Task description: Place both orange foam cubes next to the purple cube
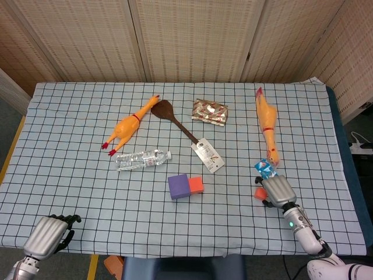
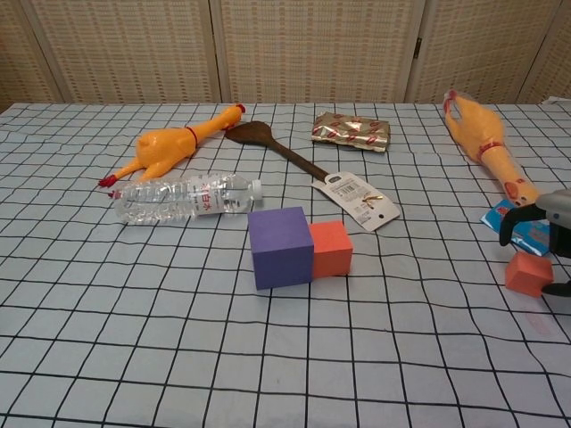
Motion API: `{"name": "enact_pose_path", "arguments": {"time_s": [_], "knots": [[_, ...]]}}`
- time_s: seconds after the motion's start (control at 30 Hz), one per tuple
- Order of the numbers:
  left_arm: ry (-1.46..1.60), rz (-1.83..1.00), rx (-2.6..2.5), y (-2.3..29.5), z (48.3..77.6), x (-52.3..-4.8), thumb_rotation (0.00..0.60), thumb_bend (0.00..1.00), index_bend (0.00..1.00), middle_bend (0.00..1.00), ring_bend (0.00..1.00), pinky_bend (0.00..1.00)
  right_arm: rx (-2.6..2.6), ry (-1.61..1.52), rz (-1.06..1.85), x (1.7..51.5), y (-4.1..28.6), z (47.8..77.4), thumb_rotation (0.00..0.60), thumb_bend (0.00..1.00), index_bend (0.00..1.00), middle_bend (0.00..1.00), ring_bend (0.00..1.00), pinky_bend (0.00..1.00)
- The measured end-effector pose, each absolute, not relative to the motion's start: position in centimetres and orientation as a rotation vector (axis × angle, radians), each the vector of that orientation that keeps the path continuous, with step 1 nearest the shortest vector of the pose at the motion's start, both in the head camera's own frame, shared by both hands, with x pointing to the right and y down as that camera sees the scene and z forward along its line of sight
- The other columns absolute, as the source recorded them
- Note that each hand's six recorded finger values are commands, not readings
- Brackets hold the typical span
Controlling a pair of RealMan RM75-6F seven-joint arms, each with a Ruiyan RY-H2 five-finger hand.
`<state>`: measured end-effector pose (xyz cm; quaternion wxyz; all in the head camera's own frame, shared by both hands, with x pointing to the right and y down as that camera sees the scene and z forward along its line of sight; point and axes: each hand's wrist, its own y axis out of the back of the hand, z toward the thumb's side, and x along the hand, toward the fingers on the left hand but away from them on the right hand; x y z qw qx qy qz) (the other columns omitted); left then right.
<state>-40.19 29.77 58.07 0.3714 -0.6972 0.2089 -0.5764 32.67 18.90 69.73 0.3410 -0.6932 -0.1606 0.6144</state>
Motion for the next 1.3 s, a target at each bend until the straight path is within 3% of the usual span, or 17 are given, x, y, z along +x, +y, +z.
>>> {"name": "enact_pose_path", "arguments": {"time_s": [0.6,0.73,1.0,1.3], "knots": [[0.534,-1.479,-1.788,29.7,58.1,-40.2,0.6,0.5,0.4,0.53,0.58,0.6,-1.816,-0.465,1.576,32.1,19.1,69.9,0.6,0.1,0.48,1.0,0.88,0.93],[0.533,-1.479,-1.789,29.8,58.1,-40.2,0.6,0.5,0.4,0.53,0.58,0.6,-1.811,-0.475,1.57,32.2,18.9,69.7,0.6,0.1,0.47,1.0,0.88,0.93],[0.535,-1.479,-1.791,29.8,58.1,-40.2,0.6,0.5,0.4,0.53,0.58,0.6,-1.782,-0.48,1.568,32.6,18.7,69.2,0.6,0.1,0.36,1.0,0.88,0.93],[0.532,-1.478,-1.792,29.8,58.1,-40.1,0.6,0.5,0.4,0.53,0.58,0.6,-1.732,-0.472,1.577,32.8,19.0,68.7,0.6,0.1,0.4,1.0,0.88,0.93]]}}
